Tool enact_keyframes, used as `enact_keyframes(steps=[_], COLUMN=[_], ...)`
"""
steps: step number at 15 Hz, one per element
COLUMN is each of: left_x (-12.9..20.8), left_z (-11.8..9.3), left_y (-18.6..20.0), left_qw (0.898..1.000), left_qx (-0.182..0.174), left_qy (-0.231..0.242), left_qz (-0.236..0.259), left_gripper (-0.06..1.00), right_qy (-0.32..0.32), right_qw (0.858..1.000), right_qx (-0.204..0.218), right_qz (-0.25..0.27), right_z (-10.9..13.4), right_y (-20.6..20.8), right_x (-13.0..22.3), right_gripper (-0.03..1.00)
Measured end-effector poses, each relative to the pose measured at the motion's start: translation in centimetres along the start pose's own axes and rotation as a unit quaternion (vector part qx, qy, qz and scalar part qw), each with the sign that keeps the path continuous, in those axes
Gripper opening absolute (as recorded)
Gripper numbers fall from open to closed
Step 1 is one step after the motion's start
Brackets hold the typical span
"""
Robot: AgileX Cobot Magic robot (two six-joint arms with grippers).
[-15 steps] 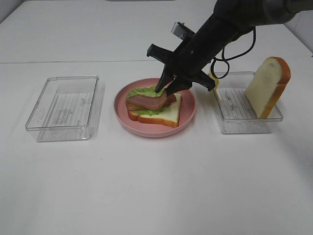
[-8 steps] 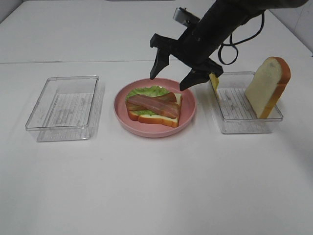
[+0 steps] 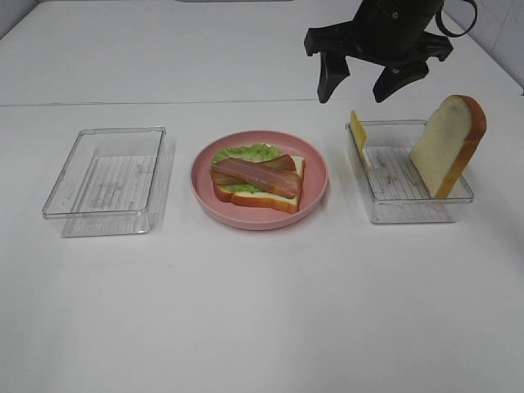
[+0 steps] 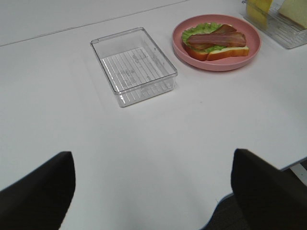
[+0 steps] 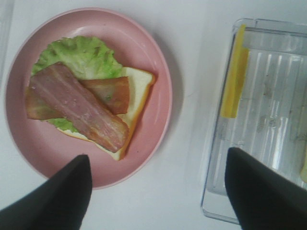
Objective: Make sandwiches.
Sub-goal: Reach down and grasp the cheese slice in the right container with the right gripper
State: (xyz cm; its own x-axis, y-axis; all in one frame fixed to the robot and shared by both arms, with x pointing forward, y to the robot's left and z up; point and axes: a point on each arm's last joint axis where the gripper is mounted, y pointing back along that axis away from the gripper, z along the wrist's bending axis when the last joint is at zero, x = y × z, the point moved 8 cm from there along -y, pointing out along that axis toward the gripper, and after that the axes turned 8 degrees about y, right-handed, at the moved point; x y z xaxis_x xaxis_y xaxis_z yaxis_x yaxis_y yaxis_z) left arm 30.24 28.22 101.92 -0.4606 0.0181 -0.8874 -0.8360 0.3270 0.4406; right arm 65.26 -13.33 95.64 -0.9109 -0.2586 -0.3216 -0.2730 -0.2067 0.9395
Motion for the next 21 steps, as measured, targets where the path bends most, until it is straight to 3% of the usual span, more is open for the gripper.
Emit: enact_keyframes(steps=[5,13,21], left_x=[0.0,0.0,0.0], left_z=[0.0,0.0,0.0], left_y=[0.0,0.0,0.0], left_qw=[1.0,1.0,1.0], left_qx=[0.0,0.0,0.0], left_qy=[0.0,0.0,0.0], left_qz=[0.0,0.0,0.0], left_gripper=[0.83,0.83,0.83], right_qy=[-0.027,-0.015,-0.021], right_qw=[0.999,1.0,0.999], right_qx=[0.016,0.022,0.037], right_qz=[-0.02,-0.006,0.034], right_z=[-3.5,-4.6,-6.2], right_y=[-1.9,-7.6,-9.9], right_x=[-1.1,-4.0,-2.6], right_gripper=[0.6,0.59,0.5])
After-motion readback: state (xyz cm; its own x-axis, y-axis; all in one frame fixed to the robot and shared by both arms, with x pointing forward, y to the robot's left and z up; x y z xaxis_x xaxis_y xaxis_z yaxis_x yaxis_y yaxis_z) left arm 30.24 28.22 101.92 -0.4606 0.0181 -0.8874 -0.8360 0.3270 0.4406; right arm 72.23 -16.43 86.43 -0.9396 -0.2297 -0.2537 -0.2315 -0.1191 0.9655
